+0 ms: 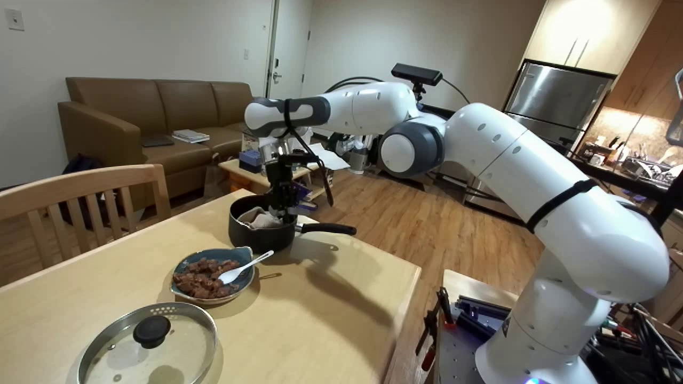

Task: Remove the glass lid from the black pot on the right, place the grey measuring spoon inside the black pot

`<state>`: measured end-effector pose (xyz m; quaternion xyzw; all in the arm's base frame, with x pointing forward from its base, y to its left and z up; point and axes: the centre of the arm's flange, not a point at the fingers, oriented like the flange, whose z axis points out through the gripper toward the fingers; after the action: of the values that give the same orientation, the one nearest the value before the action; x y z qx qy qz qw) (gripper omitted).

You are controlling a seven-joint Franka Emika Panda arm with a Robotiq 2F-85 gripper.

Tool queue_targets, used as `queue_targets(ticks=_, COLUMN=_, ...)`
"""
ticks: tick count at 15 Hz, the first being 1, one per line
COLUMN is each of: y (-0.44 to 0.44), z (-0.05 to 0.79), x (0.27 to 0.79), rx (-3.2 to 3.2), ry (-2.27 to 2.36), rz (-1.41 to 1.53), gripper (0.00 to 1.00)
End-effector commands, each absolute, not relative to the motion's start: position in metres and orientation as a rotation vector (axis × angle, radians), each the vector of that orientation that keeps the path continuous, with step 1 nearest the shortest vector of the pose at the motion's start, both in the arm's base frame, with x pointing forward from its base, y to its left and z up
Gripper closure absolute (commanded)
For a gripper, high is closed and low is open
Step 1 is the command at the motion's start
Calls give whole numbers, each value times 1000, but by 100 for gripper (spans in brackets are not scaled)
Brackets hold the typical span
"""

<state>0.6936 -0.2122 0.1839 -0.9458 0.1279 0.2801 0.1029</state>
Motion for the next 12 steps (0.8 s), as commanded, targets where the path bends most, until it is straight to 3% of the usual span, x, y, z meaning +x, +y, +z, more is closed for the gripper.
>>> queue_targets(ticks=1, y=-225, z=192, x=718, rx=-2774, ry=380, rz=812, gripper=46)
queue_targets(ticks=8, y=-228, z=208, x=715, rx=-2765, ry=385, rz=754, gripper=2)
queue_targets(ticks=12, y=-228, z=210, x=714, rx=-2781, ry=459, rz=749, gripper=0)
